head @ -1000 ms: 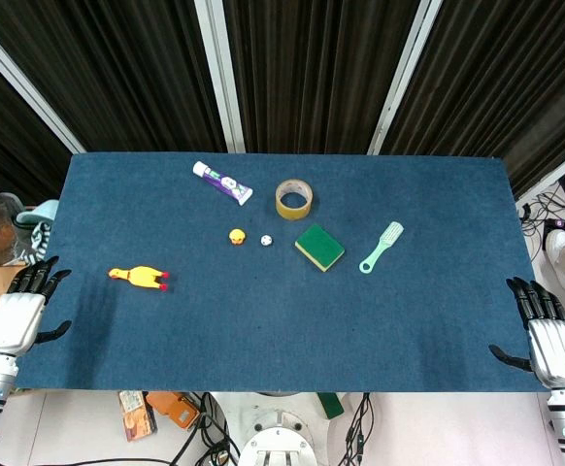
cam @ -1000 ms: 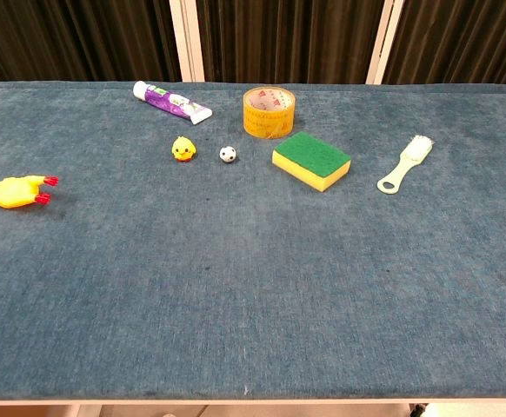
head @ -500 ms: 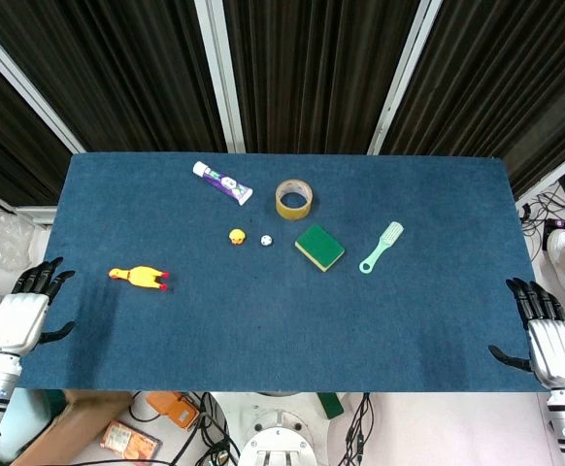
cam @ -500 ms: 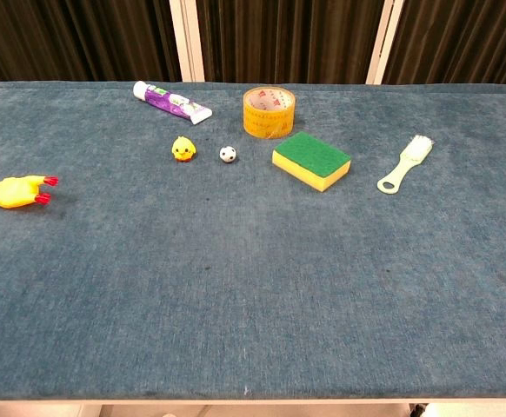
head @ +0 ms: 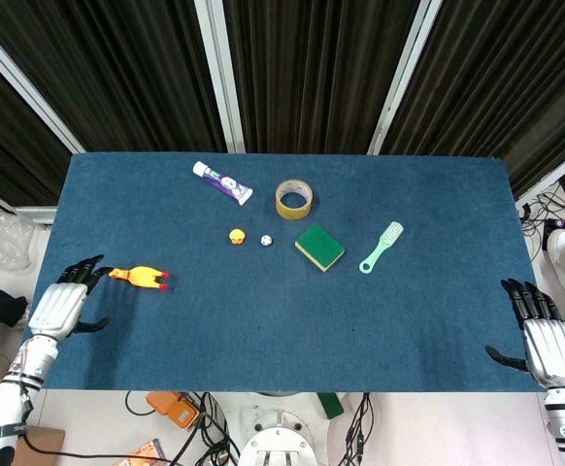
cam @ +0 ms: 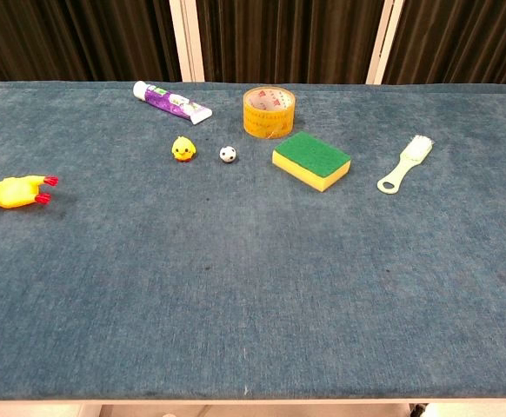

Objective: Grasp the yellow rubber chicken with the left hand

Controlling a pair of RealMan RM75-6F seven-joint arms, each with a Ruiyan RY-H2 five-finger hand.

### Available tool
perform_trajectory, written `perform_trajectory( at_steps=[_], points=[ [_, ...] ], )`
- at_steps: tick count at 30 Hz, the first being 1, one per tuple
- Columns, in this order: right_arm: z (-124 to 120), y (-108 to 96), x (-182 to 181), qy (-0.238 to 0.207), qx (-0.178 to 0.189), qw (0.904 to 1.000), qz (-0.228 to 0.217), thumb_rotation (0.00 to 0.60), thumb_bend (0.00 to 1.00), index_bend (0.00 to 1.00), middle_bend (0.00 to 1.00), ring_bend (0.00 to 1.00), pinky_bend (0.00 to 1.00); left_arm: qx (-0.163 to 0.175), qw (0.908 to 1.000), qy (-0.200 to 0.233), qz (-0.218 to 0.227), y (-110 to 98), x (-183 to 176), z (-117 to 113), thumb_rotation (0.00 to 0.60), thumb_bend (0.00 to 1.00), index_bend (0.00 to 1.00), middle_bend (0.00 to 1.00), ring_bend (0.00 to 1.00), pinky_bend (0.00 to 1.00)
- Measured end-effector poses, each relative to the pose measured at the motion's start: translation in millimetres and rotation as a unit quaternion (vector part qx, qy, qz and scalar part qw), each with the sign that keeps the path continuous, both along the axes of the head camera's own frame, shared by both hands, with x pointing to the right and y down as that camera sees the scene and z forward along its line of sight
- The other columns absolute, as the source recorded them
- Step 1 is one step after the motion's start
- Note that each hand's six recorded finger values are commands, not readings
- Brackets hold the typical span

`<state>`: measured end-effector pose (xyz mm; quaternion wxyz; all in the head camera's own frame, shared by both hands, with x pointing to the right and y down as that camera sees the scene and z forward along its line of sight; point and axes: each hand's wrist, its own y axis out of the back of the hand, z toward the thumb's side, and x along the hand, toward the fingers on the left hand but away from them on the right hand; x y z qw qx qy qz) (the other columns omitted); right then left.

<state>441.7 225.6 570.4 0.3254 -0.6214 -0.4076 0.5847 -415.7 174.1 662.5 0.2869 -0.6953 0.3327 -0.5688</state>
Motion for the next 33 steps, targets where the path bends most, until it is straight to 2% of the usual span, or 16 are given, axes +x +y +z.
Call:
perform_trajectory(
  at_steps=[6,12,17,29,33],
  points=[
    [0.1,-0.1,0.9,0.0,-0.002,1.0,0.001,0.6,0.21,0.01,0.13,0.09,0.15,-0.012,0.9996,0.019,0.019,-19.2,32.6,18.7,0.6,0.18,0.16,0.12,0.07,0.13],
    [0.9,-0.6,0.1,-0.001,-0.004,1.0,-0.001,0.6,0.21,0.01,0.12,0.09,0.15,-0.032,0.9988,0.024,0.027,-27.7,51.9,36.5,0.6,0.18,0.16,0.19,0.11,0.15],
    [0.9,-0.6,0.2,-0.001,-0.004,1.0,0.0,0.6,0.21,0.01,0.13,0.09,0.15,-0.04,0.9986,0.023,0.028,-32.0,58.4,46.1,0.6,0.18,0.16,0.2,0.12,0.16],
    [1.9,-0.2,-0.4,0.0,-0.008,1.0,-0.002,0.6,0.21,0.01,0.13,0.09,0.15,-0.039,0.9983,0.024,0.036,-41.7,68.8,55.0,0.6,0.19,0.32,0.32,0.23,0.23],
    [1.8,-0.3,0.2,0.0,-0.008,1.0,0.0,0.6,0.21,0.02,0.13,0.09,0.15,-0.039,0.9982,0.023,0.039,-44.0,69.6,58.8,0.6,0.19,0.33,0.33,0.24,0.24]
  ],
)
